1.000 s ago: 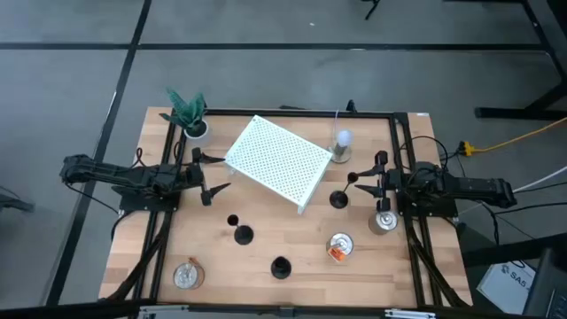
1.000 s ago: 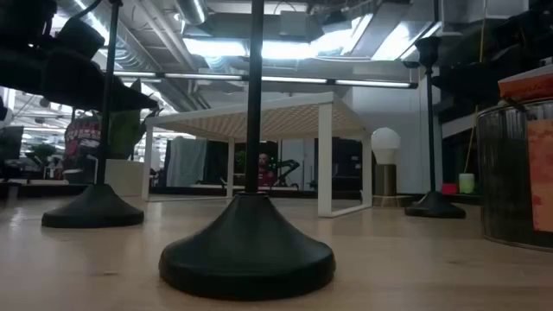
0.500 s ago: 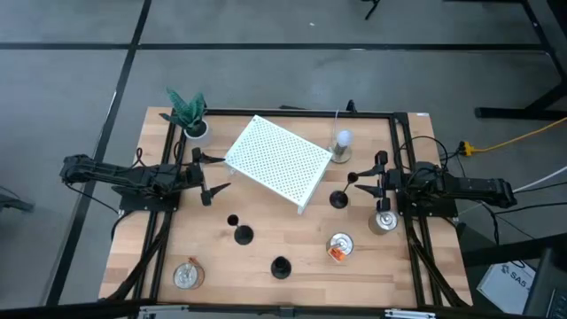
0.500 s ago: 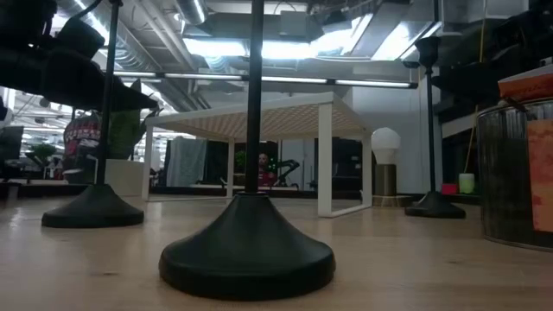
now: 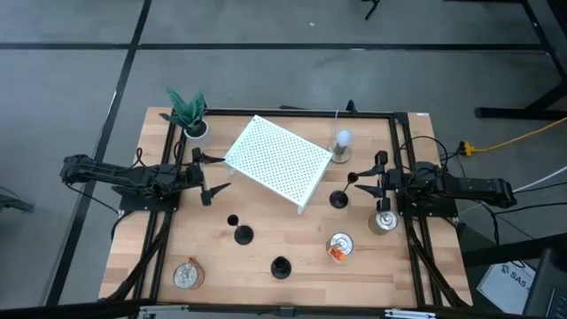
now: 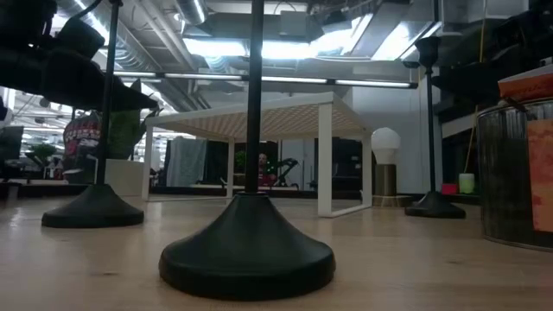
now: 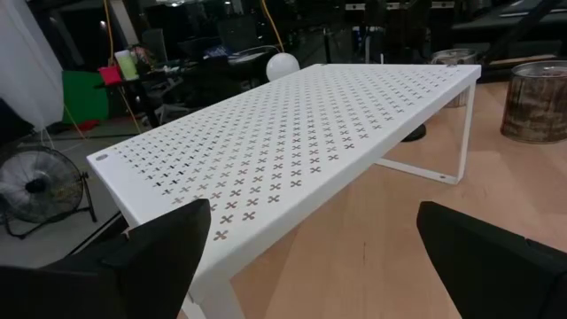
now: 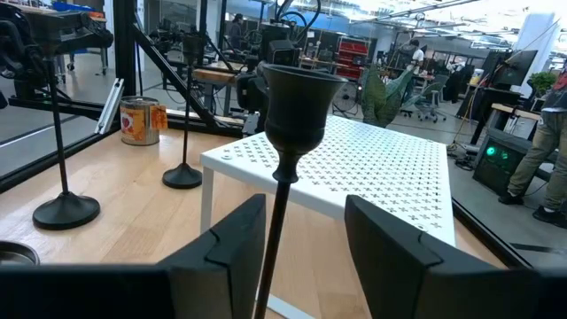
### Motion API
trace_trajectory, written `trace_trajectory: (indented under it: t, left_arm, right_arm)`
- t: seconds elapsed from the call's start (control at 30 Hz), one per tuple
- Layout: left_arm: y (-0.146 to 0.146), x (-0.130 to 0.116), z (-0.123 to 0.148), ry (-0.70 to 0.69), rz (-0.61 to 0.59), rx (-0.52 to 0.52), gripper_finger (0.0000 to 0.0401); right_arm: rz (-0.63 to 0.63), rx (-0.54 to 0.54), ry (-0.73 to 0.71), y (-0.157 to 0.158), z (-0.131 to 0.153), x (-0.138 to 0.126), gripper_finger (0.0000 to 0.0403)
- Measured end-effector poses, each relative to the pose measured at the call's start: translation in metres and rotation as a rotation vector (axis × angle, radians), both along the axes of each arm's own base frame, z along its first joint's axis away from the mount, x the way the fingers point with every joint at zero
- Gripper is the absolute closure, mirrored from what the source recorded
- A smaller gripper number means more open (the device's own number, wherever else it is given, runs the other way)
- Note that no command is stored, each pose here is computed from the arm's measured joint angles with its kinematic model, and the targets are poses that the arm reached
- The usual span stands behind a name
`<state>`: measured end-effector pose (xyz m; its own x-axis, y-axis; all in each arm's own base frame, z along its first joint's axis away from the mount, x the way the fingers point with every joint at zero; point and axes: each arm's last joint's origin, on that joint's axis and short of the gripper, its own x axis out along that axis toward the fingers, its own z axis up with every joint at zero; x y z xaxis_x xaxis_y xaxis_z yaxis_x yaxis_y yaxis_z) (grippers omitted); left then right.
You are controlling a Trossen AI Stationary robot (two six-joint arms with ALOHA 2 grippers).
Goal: Pick & Place candle stick holders
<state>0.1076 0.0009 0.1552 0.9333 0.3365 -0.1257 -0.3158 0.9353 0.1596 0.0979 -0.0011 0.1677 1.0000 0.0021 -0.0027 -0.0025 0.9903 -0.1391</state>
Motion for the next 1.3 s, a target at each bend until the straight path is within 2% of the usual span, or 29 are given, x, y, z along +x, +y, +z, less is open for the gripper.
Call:
trace_trajectory:
  t: [0.63,0.73,1.0,1.3]
  left_arm:
    - [0.0,0.0,0.0,0.0,0.0,0.0,0.0001]
    - [0.0,0.0,0.0,-0.001,0.0,0.0,0.0001]
    - [0.0,0.0,0.0,0.0,0.0,0.0,0.0001]
    - [0.0,0.0,0.0,0.0,0.0,0.0,0.0001]
  right_arm:
    - [0.0,0.0,0.001,0.0,0.0,0.0,0.0243]
    - [0.0,0.0,0.036,0.0,-0.001,0.001,0.0243]
    - [0.001,0.004,0.236,0.0,0.03,0.004,0.0243]
    - [0.046,-0.002,0.36,0.006,0.071,0.032,0.0243]
